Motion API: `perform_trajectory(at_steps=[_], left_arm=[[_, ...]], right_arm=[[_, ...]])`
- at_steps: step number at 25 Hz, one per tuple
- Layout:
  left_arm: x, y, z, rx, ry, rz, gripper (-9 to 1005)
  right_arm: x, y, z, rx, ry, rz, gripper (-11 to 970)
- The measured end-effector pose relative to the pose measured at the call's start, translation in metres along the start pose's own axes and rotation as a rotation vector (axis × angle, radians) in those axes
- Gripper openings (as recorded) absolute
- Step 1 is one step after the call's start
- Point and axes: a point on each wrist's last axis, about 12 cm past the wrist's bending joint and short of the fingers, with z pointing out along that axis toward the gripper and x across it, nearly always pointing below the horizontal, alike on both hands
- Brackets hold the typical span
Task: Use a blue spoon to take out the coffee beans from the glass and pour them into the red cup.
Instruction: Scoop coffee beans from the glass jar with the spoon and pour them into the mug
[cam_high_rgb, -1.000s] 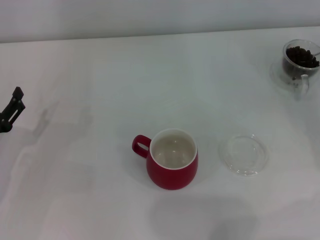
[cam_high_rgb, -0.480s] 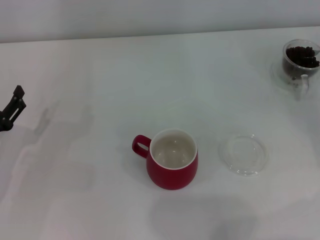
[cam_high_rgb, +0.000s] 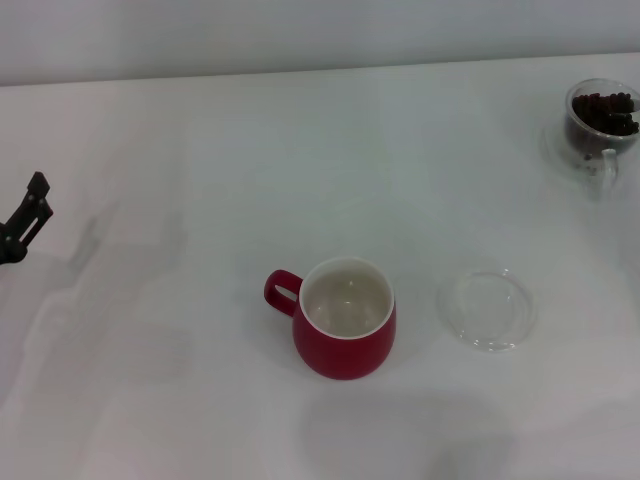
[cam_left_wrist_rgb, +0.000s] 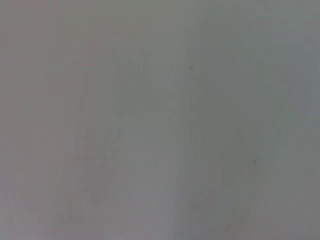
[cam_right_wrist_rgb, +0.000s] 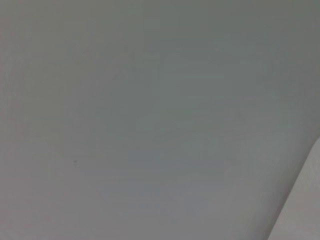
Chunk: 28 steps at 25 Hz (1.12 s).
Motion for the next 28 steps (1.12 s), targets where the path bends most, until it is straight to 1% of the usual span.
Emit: perform_trajectory(at_steps=[11,18,23,26,28], left_arm=[[0.001,0.001,-0.002,-0.004,0.004,0.002,862],[0.0,0.002,-0.001,-0.003,0.003,0.005,862],[0.0,0.002,0.0,-0.002,0.001,0.006,861],[-0.001,0.002,0.0,-0.001,0.0,0.007,861],[-0.001,0.002,0.001,0.0,-0.001,0.008,861]], right_arm=[[-0.002,-0.002,-0.005,-0.013,-0.002,0.056,143],[-0.003,-0.004,-0.004,0.006,0.004,0.045,143],[-0.005,-0.002,-0.003,0.001,0.009,0.01,143],[-0.005,0.002,0.0,-0.009,0.025,-0.031,143],[-0.008,0.008,0.003,-0.037,0.027,-0.088,143]])
